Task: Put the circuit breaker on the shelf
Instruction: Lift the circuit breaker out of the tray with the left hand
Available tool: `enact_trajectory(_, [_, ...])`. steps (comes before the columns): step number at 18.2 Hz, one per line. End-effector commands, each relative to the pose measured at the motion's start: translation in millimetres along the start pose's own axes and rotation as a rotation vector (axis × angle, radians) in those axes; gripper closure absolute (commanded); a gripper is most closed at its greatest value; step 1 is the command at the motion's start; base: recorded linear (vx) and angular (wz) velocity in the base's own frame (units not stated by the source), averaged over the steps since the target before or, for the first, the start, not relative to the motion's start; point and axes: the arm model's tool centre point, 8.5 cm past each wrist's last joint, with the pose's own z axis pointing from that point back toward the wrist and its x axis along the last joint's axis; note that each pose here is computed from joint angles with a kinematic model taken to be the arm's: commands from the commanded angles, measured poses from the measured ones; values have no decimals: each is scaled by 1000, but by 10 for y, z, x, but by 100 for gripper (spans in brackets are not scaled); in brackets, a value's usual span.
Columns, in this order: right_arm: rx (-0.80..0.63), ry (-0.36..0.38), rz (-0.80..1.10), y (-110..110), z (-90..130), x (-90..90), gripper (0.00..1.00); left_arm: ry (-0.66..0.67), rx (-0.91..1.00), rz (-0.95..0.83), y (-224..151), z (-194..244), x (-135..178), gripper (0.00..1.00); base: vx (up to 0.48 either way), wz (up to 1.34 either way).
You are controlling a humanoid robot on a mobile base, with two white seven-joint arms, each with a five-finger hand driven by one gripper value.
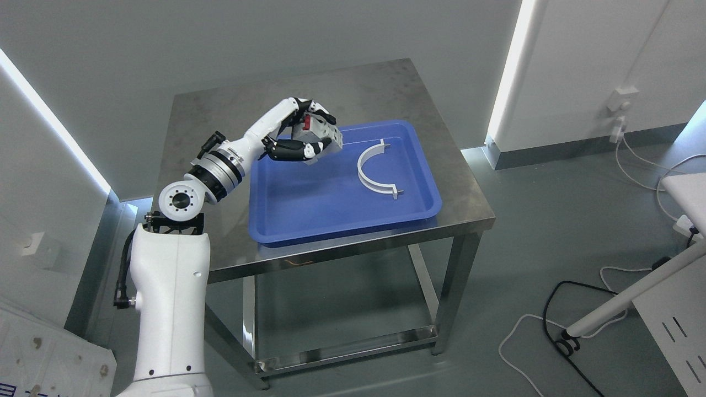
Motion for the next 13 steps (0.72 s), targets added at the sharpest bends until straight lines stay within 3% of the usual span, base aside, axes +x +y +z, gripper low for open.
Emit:
enact_trajectory(1, [-18, -19, 1, -120, 3, -56, 0, -189, 517, 163, 920, 726, 157, 88, 0, 0])
enact_trajectory(4, [-18, -19, 2, -120, 3, -56, 0, -177, 661, 169, 857, 1073, 42, 88, -1, 6])
enact_trajectory(13, [-18, -19, 1, -120, 3, -56, 0, -142, 673, 178, 540, 1553, -131, 88, -105, 8])
